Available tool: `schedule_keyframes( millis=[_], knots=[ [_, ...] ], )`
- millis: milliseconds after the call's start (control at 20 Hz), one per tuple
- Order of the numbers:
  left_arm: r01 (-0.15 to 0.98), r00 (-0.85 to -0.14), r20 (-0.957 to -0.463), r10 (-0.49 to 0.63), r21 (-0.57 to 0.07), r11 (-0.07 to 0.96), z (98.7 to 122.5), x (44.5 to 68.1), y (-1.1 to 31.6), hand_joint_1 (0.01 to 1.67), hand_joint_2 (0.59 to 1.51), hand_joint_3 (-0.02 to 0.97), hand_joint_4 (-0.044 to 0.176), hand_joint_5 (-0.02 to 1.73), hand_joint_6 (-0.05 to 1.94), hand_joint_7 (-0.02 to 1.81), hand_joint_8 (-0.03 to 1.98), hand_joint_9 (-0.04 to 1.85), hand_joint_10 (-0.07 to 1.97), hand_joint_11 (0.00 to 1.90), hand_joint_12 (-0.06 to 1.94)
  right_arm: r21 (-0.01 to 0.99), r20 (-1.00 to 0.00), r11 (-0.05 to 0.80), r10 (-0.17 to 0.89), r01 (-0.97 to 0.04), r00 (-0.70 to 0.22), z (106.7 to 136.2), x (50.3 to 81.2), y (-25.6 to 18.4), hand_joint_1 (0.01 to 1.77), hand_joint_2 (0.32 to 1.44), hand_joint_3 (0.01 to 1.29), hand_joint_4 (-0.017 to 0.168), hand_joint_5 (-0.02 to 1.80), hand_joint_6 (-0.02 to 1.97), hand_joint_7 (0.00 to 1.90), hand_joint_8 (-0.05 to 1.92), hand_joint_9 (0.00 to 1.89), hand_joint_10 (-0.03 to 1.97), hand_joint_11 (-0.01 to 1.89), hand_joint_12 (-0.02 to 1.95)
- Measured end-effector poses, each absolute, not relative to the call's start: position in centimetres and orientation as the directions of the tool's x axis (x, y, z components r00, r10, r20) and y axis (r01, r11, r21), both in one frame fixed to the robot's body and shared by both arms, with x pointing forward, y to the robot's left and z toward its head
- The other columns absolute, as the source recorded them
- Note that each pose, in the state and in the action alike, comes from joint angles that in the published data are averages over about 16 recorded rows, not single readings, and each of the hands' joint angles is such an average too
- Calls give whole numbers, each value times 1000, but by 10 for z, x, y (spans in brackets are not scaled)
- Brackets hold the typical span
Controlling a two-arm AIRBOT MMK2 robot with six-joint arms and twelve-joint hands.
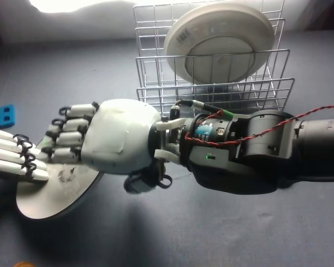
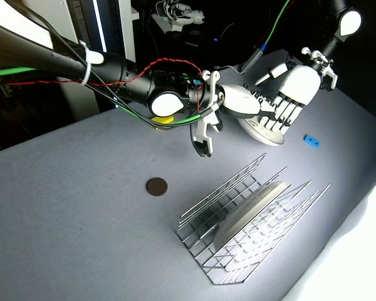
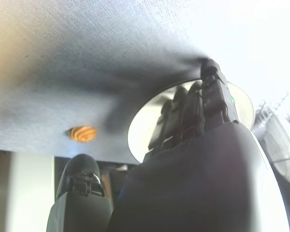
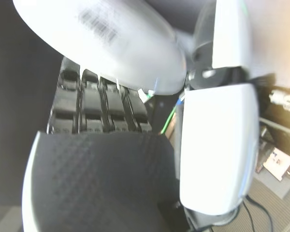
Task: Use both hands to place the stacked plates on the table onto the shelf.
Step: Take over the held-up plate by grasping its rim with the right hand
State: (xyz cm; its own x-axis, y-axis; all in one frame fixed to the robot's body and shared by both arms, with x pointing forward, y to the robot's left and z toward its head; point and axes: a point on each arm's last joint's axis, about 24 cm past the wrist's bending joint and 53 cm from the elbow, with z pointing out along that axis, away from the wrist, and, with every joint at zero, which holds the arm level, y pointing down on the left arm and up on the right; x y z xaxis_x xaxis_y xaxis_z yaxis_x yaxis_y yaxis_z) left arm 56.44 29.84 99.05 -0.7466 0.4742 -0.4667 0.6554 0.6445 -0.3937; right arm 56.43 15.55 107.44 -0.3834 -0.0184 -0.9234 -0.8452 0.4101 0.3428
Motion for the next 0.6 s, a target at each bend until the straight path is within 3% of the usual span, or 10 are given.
schedule_keyframes(
  millis=[350, 600],
  knots=[
    [655, -747, -466, 474, -395, 644, 990, 564, 298, 16, 1115, 17, -6, -13, -29, -10, -13, -27, -56, 31, 36, 348, -928, 401, 16, -847, -373, 1072, 569, 166, 1220, 933, 14, 5, 555, 99, 554, 94, 549, 116, 187, 1185],
    [657, -745, -467, 476, -394, 642, 991, 565, 298, 15, 1112, 17, -7, -13, -31, -10, -13, -26, -56, 31, 36, 350, -930, 390, 41, -851, -364, 1074, 569, 171, 1208, 962, 14, 3, 787, 251, 819, 260, 827, 378, 453, 1295]
  ],
)
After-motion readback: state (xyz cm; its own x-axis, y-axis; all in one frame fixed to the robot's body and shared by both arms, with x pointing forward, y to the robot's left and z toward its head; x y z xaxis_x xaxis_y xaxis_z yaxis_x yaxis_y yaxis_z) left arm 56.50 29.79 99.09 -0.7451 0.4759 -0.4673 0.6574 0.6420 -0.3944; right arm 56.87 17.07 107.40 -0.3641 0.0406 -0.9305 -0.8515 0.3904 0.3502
